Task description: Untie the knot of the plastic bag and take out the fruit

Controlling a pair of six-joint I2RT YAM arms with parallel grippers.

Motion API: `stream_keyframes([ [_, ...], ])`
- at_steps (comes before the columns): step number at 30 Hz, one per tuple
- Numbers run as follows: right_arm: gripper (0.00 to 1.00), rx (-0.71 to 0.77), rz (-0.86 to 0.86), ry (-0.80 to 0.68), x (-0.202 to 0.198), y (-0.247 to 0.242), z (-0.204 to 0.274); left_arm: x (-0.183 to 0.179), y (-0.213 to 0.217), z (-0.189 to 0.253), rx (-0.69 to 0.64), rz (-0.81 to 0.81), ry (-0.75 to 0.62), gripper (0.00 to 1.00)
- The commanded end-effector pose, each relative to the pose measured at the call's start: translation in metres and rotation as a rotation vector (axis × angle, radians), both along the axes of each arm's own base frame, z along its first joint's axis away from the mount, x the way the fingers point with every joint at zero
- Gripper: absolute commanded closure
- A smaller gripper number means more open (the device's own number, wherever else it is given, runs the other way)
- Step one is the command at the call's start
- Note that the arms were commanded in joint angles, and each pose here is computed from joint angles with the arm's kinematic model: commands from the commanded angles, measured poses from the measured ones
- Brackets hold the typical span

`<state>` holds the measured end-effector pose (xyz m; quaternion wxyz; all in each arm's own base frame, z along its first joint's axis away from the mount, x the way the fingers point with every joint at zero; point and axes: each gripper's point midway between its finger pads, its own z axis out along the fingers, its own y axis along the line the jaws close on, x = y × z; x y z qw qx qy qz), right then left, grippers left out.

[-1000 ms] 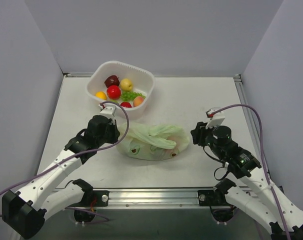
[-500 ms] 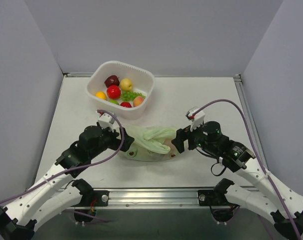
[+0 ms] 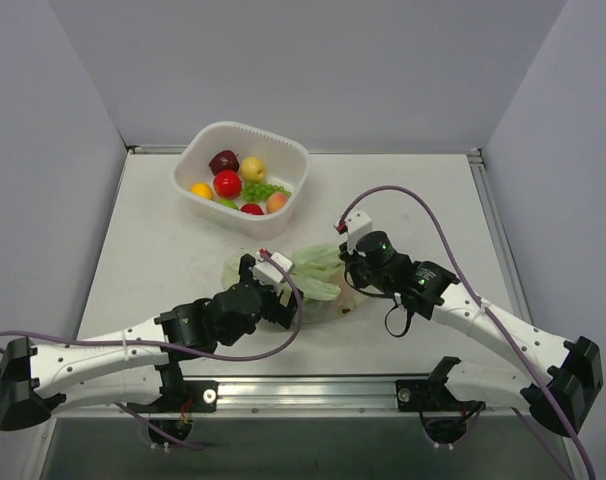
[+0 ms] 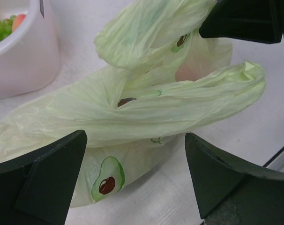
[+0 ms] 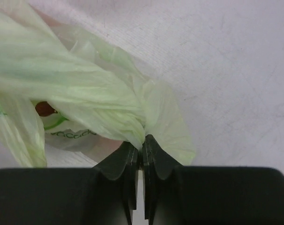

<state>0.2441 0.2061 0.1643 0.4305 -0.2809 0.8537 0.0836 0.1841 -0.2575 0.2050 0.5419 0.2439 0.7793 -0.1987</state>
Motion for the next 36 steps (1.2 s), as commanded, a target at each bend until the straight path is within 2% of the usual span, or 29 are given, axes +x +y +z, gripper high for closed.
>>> stream_keyframes([
  [1, 0.96, 0.116, -0.082, -0.098, 0.014, 0.004, 0.041, 0.016, -0.007, 0.025, -0.007, 0.065, -0.158, 0.03],
  [2, 1.00, 0.148, -0.098, -0.095, 0.014, 0.006, 0.046, 0.015, -0.014, 0.027, -0.013, 0.052, -0.177, 0.03],
  [7, 1.00, 0.240, -0.099, -0.074, 0.009, 0.014, 0.062, 0.023, -0.017, 0.034, -0.014, 0.099, -0.260, 0.03],
  [10, 1.00, 0.271, -0.085, -0.061, 0.006, 0.020, 0.068, 0.025, -0.025, 0.037, -0.037, 0.090, -0.272, 0.03],
  [16, 1.00, 0.317, -0.060, -0.038, 0.002, 0.029, 0.075, 0.032, -0.042, 0.026, 0.013, 0.092, -0.263, 0.03],
  [18, 1.00, 0.321, -0.061, -0.038, 0.001, 0.028, 0.074, 0.039, -0.036, 0.024, 0.017, 0.169, -0.261, 0.03],
  [21, 1.00, 0.320, -0.085, -0.050, 0.001, 0.022, 0.073, 0.050, -0.018, 0.028, 0.012, 0.298, -0.270, 0.16],
  [22, 1.00, 0.309, -0.096, -0.050, 0.001, 0.019, 0.068, 0.052, -0.014, 0.029, -0.003, 0.321, -0.267, 0.24],
  [23, 1.00, 0.297, -0.125, -0.065, 0.004, 0.012, 0.067, 0.058, -0.005, 0.032, -0.015, 0.354, -0.267, 0.45],
  [25, 1.00, 0.289, -0.166, -0.088, 0.006, 0.000, 0.066, 0.064, 0.005, 0.039, -0.039, 0.388, -0.268, 0.72],
  [26, 1.00, 0.271, -0.205, -0.095, 0.008, -0.010, 0.060, 0.066, 0.010, 0.044, -0.058, 0.392, -0.271, 0.96],
  [27, 1.00, 0.284, -0.246, -0.108, 0.012, -0.022, 0.063, 0.076, 0.018, 0.048, -0.072, 0.402, -0.269, 1.00],
  [30, 1.00, 0.317, -0.395, -0.118, 0.021, -0.061, 0.060, 0.095, 0.047, 0.064, -0.118, 0.456, -0.255, 1.00],
  [33, 1.00, 0.344, -0.506, -0.160, 0.023, -0.094, 0.064, 0.103, 0.061, 0.076, -0.140, 0.420, -0.244, 1.00],
  [34, 1.00, 0.352, -0.516, -0.171, 0.023, -0.099, 0.068, 0.113, 0.077, 0.084, -0.145, 0.453, -0.244, 1.00],
  [36, 1.00, 0.372, -0.524, -0.193, 0.019, -0.105, 0.077, 0.116, 0.077, 0.094, -0.173, 0.405, -0.235, 1.00],
])
